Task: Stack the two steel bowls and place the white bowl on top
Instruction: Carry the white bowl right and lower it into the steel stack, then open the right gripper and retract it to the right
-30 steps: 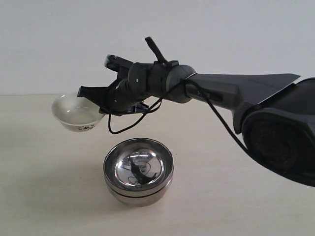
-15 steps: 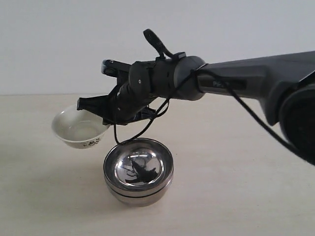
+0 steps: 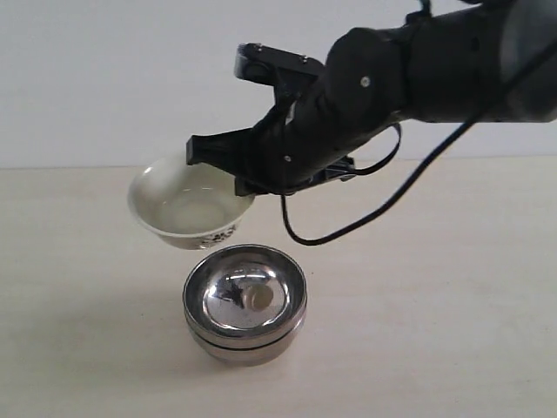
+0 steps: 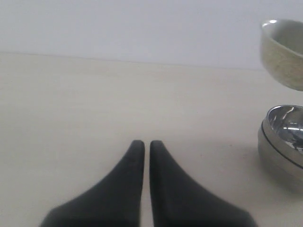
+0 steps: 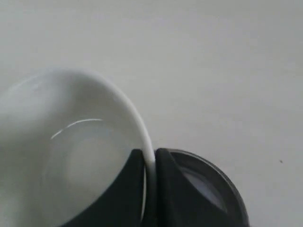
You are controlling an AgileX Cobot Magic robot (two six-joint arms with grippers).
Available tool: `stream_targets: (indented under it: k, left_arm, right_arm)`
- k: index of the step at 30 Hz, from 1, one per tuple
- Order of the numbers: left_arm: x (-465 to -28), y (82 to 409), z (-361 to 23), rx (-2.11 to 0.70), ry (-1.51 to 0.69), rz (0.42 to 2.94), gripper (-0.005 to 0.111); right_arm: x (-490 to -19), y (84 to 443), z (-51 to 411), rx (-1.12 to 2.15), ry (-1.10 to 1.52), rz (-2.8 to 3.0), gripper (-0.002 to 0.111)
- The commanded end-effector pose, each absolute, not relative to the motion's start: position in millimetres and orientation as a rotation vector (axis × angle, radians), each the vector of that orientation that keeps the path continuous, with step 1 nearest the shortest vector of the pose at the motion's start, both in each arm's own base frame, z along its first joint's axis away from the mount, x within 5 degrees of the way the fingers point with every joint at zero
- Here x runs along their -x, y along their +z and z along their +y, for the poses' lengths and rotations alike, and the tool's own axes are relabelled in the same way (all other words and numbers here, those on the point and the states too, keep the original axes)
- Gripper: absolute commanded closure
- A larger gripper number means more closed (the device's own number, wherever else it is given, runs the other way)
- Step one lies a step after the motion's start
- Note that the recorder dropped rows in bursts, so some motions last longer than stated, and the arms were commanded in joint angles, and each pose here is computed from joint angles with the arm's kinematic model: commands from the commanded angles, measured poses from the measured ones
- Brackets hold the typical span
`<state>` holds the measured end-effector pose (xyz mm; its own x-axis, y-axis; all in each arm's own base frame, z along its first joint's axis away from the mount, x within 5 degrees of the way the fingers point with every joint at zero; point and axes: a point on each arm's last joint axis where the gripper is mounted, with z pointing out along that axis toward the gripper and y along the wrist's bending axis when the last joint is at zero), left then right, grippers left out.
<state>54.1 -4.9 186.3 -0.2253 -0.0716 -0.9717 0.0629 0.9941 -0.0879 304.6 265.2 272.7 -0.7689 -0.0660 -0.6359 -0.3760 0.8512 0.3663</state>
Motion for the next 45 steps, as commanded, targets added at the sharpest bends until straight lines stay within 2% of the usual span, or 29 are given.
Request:
stream_targets:
  k: [1, 12, 24, 31, 34, 36, 38, 40, 42, 45]
  left_arm:
    - [-54, 185, -5, 0.008, -0.121, 1.792, 0.103]
    - [-54, 185, -5, 0.008, -0.121, 1.792, 0.103]
    - [-54, 185, -5, 0.008, -0.121, 1.792, 0.103]
    - [-54, 185, -5, 0.008, -0.121, 1.792, 0.103]
    - [-54, 185, -5, 0.008, -0.121, 1.792, 0.103]
    - [-54, 185, -5, 0.008, -0.121, 1.792, 0.103]
    - [-54, 185, -5, 0.008, -0.121, 1.792, 0.103]
    - [-54, 185, -5, 0.008, -0.121, 1.792, 0.103]
    - [-54, 185, -5, 0.008, -0.121, 1.792, 0.103]
    - [-54, 185, -5, 0.008, -0.121, 1.792, 0.103]
  right_arm:
    - [-289, 279, 236, 0.358, 0.578, 2.434, 0.108]
    - [-278, 247, 228, 0.319, 0.581, 2.455, 0.108]
    - [-290, 210, 236, 0.32, 0.548, 2.504, 0.108]
    - [-293, 205, 239, 0.268, 0.577, 2.501, 0.108]
    - [-293, 205, 239, 0.269, 0.576, 2.503, 0.098]
    - [-292, 205, 238, 0.269, 0.576, 2.509, 0.084]
    - [-292, 204, 238, 0.267, 0.574, 2.516, 0.065]
    - [-291, 204, 238, 0.274, 0.57, 2.523, 0.054]
    - [-290, 203, 238, 0.292, 0.562, 2.531, 0.053]
    - [-290, 202, 236, 0.331, 0.532, 2.541, 0.063]
